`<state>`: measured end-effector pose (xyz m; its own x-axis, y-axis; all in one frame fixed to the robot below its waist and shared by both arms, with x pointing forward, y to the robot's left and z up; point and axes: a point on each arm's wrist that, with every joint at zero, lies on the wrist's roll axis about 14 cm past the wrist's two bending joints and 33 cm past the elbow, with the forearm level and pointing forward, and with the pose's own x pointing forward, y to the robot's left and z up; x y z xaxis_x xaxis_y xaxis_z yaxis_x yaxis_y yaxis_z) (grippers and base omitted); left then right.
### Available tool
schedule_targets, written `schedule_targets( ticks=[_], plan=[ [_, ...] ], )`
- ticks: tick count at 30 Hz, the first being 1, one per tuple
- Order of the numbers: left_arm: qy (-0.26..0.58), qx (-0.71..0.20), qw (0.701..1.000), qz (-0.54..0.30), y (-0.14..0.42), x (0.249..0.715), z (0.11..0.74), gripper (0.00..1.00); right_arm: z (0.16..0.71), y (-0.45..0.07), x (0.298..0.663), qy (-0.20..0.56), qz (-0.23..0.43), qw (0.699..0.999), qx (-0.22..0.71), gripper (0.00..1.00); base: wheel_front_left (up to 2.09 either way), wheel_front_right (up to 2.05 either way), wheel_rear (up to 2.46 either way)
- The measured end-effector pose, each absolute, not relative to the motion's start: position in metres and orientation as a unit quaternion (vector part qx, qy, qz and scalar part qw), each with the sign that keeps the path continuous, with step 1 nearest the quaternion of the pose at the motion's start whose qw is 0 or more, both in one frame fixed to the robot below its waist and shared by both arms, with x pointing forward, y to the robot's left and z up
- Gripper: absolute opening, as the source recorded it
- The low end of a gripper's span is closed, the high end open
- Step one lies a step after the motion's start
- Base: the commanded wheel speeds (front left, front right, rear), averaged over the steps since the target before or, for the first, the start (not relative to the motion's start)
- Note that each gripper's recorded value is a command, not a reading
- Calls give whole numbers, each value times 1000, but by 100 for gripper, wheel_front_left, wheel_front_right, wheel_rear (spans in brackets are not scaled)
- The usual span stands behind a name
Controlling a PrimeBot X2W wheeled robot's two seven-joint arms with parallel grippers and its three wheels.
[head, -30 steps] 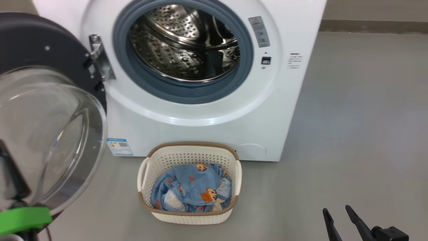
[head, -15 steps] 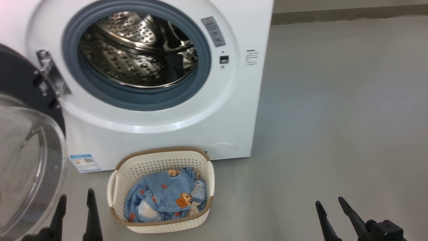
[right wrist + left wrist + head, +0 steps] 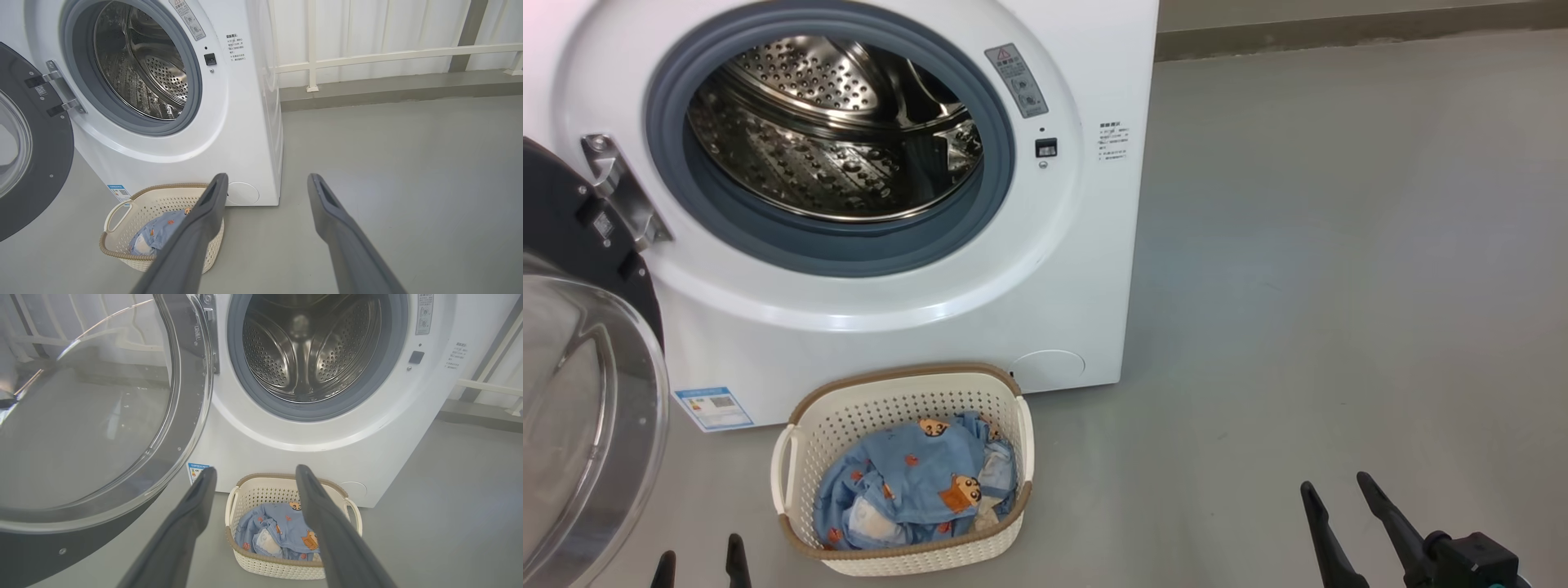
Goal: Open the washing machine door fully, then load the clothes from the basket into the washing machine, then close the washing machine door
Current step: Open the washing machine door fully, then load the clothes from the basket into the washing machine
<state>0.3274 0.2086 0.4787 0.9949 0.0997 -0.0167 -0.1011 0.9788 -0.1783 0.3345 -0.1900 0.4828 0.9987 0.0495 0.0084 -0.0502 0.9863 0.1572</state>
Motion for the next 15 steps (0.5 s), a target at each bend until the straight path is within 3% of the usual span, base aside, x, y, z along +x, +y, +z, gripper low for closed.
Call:
schedule_targets(
  ticks=[15],
  plan=[
    [-1,-90,993,71,219,321,479,100,484,-183,340,-3,37,997,74,100,0,0,0]
  ],
)
